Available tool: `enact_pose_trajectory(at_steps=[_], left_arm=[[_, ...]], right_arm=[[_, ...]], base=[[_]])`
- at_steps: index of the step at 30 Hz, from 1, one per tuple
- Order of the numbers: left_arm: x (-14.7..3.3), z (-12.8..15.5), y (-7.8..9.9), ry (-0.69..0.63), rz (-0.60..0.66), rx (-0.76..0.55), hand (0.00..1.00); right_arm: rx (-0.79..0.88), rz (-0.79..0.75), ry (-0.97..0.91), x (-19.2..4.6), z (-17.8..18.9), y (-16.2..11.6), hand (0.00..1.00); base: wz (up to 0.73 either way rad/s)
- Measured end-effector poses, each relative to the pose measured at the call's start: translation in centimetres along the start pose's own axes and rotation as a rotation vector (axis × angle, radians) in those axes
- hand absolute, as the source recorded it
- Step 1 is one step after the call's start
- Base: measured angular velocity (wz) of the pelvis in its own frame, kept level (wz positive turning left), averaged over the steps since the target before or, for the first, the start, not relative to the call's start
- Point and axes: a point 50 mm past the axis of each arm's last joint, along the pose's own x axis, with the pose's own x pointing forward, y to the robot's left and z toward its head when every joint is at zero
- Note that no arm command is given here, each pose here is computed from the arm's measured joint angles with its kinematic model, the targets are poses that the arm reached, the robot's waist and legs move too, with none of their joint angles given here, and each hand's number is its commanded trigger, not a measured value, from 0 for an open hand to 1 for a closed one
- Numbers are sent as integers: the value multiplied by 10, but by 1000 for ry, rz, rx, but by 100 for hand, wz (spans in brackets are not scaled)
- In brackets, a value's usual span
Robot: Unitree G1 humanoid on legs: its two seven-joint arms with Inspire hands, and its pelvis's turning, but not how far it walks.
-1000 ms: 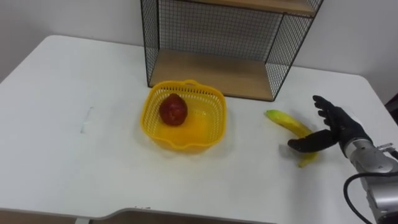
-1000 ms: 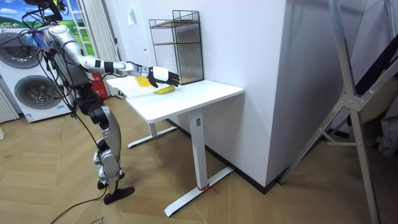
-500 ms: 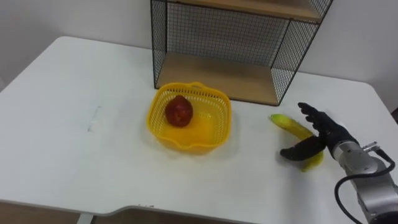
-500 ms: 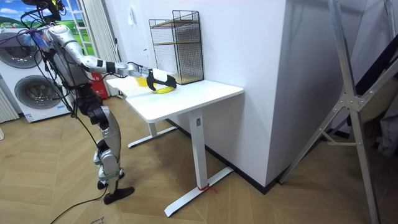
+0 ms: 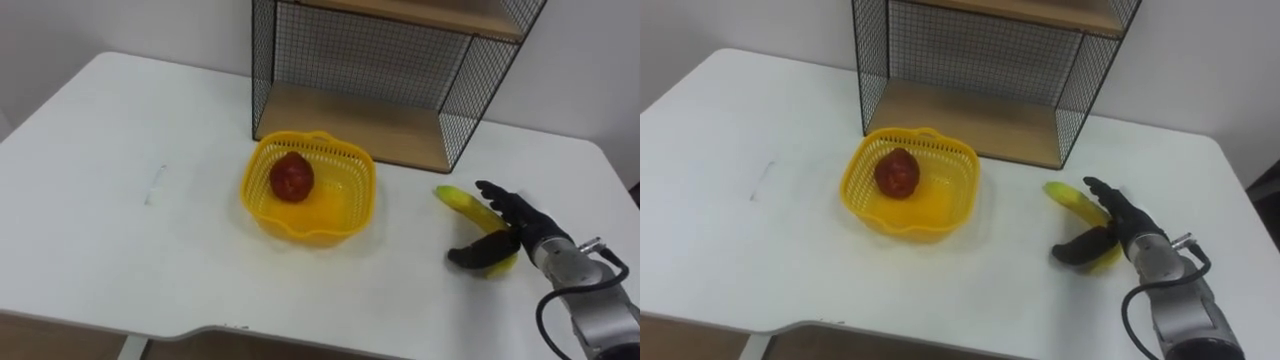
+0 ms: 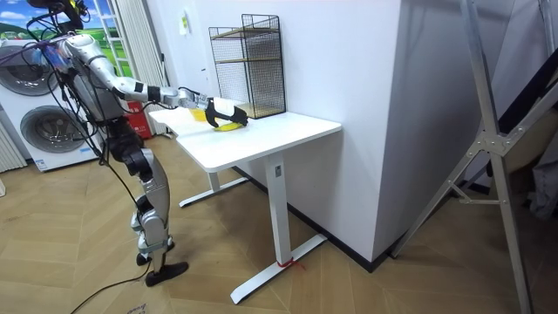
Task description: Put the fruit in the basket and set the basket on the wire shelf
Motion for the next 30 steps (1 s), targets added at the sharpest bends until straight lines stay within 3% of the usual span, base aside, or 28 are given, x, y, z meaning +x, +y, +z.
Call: enact_pose_trajectory(at_steps=[9,10,11,12,13,30], left_arm=[[0,-1,1,3,-1,7,0],[0,-1,1,3,-2,5,0],[0,-1,1,3,-2,5,0],[0,-1,1,4,-2,5,0],[0,-1,1,5,-2,5,0],[0,-5,0,21,-9,5,0]], right_arm=[[35,-5,23,0,-7,1,0],[40,-7,25,0,-8,1,11],[40,-7,25,0,-8,1,62],[41,-6,27,0,-8,1,86],[41,-6,29,0,-9,1,100],[-47,-118,73,-2,-17,-7,100]], base=[[3],[6],[0],[0],[0],[2]])
